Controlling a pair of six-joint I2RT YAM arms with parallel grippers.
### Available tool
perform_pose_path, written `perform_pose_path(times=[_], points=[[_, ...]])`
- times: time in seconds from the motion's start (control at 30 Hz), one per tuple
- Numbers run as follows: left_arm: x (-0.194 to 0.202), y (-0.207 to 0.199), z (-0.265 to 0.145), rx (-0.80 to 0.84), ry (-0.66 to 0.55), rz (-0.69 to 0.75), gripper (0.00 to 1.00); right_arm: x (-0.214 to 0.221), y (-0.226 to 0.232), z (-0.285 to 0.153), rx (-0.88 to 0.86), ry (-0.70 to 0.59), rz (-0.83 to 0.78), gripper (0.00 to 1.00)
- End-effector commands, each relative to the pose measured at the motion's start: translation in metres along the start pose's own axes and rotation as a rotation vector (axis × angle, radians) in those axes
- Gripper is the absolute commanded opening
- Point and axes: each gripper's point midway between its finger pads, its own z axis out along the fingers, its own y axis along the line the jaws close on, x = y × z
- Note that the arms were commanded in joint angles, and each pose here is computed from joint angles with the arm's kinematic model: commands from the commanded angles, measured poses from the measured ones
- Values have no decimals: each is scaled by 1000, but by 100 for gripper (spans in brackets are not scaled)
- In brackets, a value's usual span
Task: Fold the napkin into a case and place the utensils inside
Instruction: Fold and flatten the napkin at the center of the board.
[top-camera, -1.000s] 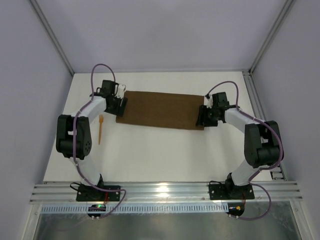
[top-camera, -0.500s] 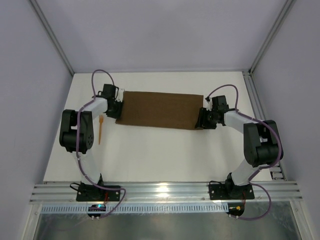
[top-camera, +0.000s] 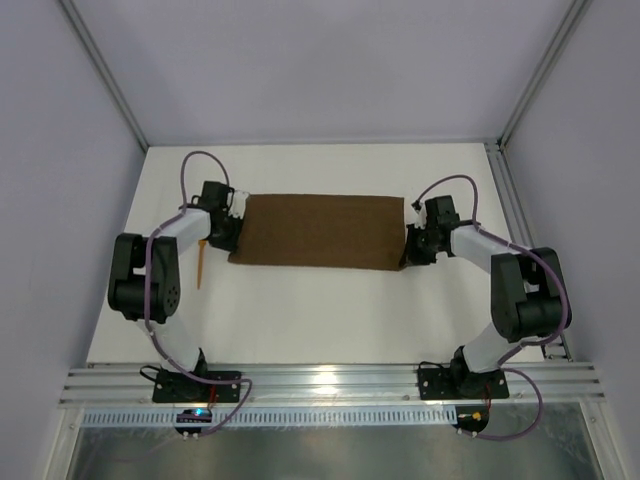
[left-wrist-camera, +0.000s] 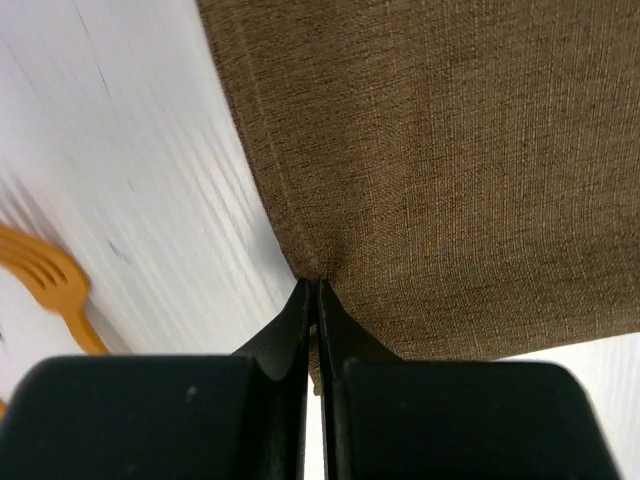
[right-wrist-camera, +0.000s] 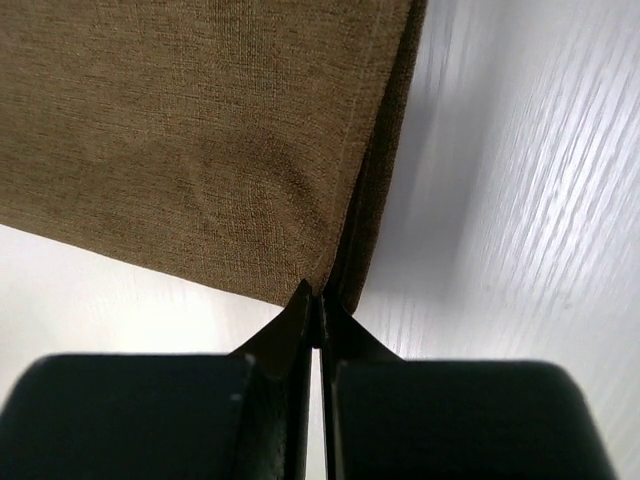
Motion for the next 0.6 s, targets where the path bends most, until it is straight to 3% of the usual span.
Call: perform_pose_path(times=[0.0, 0.3, 0.33, 0.37, 0.4, 0.43, 0.47, 0.57], points=[[44, -1, -25, 12, 103, 102, 0, 16, 13, -31, -35, 15, 24, 3], [119, -18, -80, 78, 211, 213, 0, 101, 29, -47, -44, 139, 112, 9], [123, -21, -84, 93, 215, 223, 0, 108, 30, -49, -41, 151, 110, 14], [126, -24, -88, 119, 216, 251, 2, 114, 30, -52, -29, 156, 109, 35], [136, -32, -97, 168, 243, 256, 11, 116, 31, -55, -31, 157, 111, 43], [136, -35, -103, 186, 247, 264, 37, 117, 31, -58, -30, 152, 112, 48], [137, -36, -108, 197, 254, 274, 46, 107, 35, -66, -33, 117, 103, 50], [112, -32, -131, 166, 173, 260, 59, 52, 39, -90, -17, -52, 82, 60]])
